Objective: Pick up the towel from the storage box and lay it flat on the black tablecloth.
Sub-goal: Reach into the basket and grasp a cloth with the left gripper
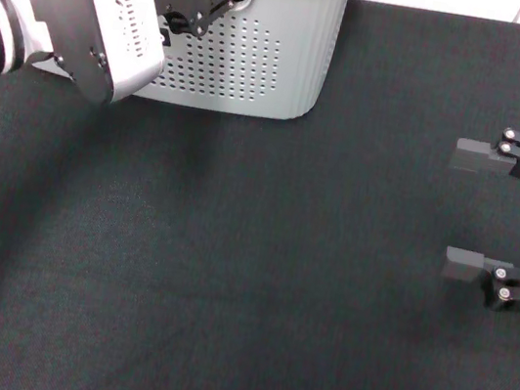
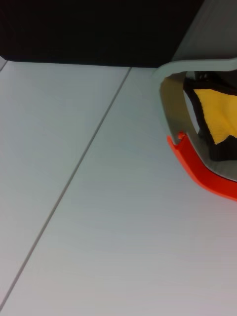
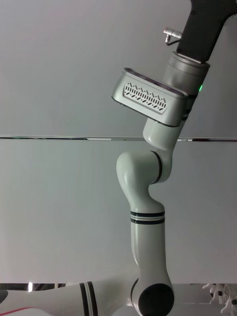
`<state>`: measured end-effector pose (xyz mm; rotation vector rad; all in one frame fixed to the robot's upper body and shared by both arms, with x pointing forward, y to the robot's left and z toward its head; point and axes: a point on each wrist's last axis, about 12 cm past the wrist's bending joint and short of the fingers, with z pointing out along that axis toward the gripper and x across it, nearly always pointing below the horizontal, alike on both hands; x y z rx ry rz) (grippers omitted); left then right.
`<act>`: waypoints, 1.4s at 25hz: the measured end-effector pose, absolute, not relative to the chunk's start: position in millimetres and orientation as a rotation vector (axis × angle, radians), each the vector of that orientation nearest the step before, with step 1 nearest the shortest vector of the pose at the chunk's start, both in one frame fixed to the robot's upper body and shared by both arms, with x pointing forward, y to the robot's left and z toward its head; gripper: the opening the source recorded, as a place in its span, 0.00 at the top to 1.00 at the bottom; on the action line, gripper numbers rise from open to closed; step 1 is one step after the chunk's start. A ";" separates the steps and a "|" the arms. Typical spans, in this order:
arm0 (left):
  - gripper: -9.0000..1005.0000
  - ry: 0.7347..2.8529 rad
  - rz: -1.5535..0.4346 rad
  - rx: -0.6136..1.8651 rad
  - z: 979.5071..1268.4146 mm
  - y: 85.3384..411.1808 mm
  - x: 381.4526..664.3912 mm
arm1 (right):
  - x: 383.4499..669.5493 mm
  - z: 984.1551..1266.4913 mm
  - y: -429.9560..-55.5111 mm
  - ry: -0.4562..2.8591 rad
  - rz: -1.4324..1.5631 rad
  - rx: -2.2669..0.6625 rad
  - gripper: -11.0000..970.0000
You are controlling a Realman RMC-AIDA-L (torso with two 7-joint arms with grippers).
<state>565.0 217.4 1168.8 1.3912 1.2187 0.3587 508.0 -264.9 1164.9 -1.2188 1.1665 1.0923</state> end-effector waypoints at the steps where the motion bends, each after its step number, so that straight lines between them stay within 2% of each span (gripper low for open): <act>1: 0.53 1.219 0.363 1.391 1168.6 217.7 565.2 | 508.0 1164.9 -264.9 1.166 1.092 -1.219 0.13; 6: 0.64 1.214 0.372 1.397 1167.9 218.4 564.8 | 507.9 1165.0 -265.1 1.165 1.092 -1.217 0.13; 11: 0.70 1.219 0.370 1.388 1168.4 219.6 564.8 | 508.0 1165.3 -265.1 1.164 1.092 -1.216 0.13; 17: 0.90 1.234 0.369 1.334 1171.4 221.8 565.4 | 508.4 1166.6 -267.7 1.162 1.084 -1.208 0.13; 22: 0.97 1.248 0.386 1.262 1174.8 222.9 565.5 | 508.2 1166.5 -268.1 1.163 1.083 -1.207 0.13; 27: 0.97 1.229 0.332 1.112 1192.8 220.9 561.8 | 507.5 1165.5 -268.6 1.168 1.084 -1.205 0.13; 35: 0.98 1.111 0.000 0.747 1245.5 238.3 543.6 | 506.3 1160.4 -274.8 1.172 1.094 -1.160 0.13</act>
